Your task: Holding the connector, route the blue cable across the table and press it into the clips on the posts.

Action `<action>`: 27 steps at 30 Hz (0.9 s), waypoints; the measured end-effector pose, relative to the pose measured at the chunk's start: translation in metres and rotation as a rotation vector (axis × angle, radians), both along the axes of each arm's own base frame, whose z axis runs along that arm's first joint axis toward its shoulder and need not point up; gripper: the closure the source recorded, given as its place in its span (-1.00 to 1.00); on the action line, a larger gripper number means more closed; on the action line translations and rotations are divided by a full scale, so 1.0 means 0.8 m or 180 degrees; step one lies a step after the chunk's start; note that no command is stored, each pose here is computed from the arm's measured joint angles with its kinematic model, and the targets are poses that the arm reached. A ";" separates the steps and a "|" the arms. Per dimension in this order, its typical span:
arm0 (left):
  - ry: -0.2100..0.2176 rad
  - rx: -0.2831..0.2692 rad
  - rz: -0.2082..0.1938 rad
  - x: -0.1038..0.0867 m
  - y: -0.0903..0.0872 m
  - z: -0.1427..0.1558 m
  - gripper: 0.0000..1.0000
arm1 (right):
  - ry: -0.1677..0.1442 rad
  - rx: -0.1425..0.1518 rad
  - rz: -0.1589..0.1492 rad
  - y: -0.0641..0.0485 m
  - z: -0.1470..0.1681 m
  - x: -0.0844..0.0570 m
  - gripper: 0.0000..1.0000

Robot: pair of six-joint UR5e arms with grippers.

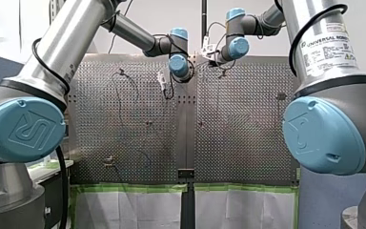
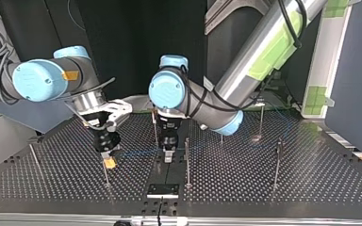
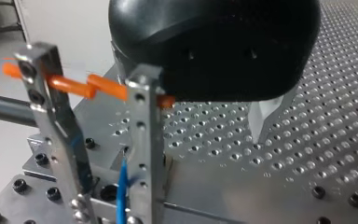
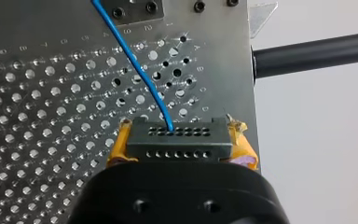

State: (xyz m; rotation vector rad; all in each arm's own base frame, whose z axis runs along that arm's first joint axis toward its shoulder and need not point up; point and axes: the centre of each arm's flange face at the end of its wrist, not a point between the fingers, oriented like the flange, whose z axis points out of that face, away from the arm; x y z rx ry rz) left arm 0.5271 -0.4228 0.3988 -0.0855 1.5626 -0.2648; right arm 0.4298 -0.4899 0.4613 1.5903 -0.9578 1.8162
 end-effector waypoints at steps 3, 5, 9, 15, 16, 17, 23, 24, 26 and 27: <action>0.0001 0.0014 0.0011 -0.003 -0.002 0.000 0.76 | 0.0001 0.0002 0.0002 0.000 0.000 0.000 1.00; 0.0003 0.0017 0.0008 -0.004 -0.004 0.000 1.00 | 0.0002 0.0003 0.0005 0.001 0.000 0.001 1.00; 0.0014 0.0023 -0.0018 -0.010 -0.010 0.000 1.00 | 0.0001 0.0003 0.0013 0.002 0.000 0.002 1.00; 0.0079 0.0029 -0.0015 -0.023 -0.018 -0.004 1.00 | 0.0001 0.0011 0.0033 0.006 -0.002 0.006 1.00; 0.0100 0.0037 -0.0008 -0.025 -0.019 -0.005 1.00 | 0.0003 0.0017 0.0033 0.006 -0.003 0.006 1.00; 0.0124 0.0047 0.0001 -0.028 -0.020 -0.007 1.00 | 0.0007 0.0028 0.0032 0.006 -0.005 0.005 1.00; 0.0191 0.0040 0.0089 -0.050 -0.019 -0.014 1.00 | 0.0043 0.0111 0.0015 0.007 -0.024 0.001 1.00; 0.0177 0.0015 0.0113 -0.054 -0.017 -0.012 1.00 | 0.0050 0.0126 0.0017 0.008 -0.028 0.002 1.00; 0.0152 -0.0020 0.0150 -0.059 -0.014 -0.009 1.00 | 0.0074 0.0163 0.0021 0.011 -0.037 0.002 1.00; 0.0132 -0.0047 0.0176 -0.062 -0.011 -0.007 1.00 | 0.0086 0.0179 0.0022 0.012 -0.041 0.002 1.00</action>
